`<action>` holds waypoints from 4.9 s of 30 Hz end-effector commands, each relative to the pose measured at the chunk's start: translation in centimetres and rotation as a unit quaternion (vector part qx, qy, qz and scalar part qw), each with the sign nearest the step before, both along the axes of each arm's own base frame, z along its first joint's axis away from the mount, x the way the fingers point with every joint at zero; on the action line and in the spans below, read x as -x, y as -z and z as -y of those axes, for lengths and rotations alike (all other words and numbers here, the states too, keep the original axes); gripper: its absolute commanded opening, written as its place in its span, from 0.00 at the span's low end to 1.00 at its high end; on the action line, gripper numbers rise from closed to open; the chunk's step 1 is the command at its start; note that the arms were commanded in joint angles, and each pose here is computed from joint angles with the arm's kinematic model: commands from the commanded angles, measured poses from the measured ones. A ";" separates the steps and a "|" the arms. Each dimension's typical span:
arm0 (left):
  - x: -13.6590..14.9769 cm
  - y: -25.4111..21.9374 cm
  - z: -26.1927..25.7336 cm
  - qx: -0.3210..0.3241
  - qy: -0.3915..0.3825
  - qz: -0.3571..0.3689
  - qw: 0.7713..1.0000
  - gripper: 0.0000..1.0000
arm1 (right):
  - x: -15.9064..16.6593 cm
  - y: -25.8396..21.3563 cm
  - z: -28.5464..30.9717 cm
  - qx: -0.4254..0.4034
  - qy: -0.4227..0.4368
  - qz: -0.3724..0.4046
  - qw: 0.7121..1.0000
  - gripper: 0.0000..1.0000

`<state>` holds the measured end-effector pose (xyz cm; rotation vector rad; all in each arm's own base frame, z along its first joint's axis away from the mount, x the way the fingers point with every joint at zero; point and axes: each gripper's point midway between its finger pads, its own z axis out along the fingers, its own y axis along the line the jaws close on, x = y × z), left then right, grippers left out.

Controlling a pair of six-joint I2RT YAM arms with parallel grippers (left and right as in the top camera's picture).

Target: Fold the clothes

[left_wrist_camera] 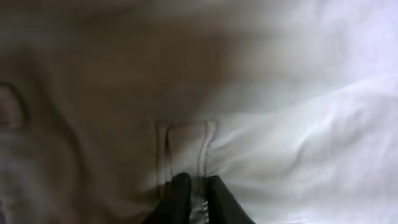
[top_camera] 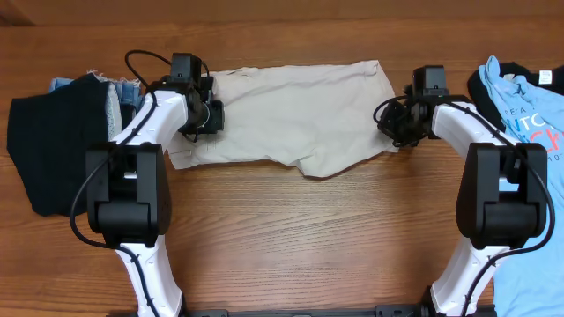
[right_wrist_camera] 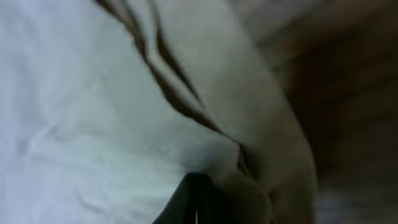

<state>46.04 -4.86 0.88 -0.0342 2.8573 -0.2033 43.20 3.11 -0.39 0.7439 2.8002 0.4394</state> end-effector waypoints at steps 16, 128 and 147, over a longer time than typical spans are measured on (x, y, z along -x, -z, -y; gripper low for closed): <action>-2.1 -13.8 -0.7 0.024 -0.007 0.131 0.991 0.50 | 3.1 -12.1 2.0 -0.042 -0.071 0.096 0.992 0.12; 9.1 -0.2 7.3 0.058 0.064 -0.196 0.977 0.13 | 3.5 -1.2 -3.1 -0.019 -0.133 -0.057 0.989 0.04; 9.2 -0.3 5.6 0.066 0.016 -0.209 0.976 0.04 | 3.3 -1.4 9.5 0.012 0.006 -0.075 0.997 0.04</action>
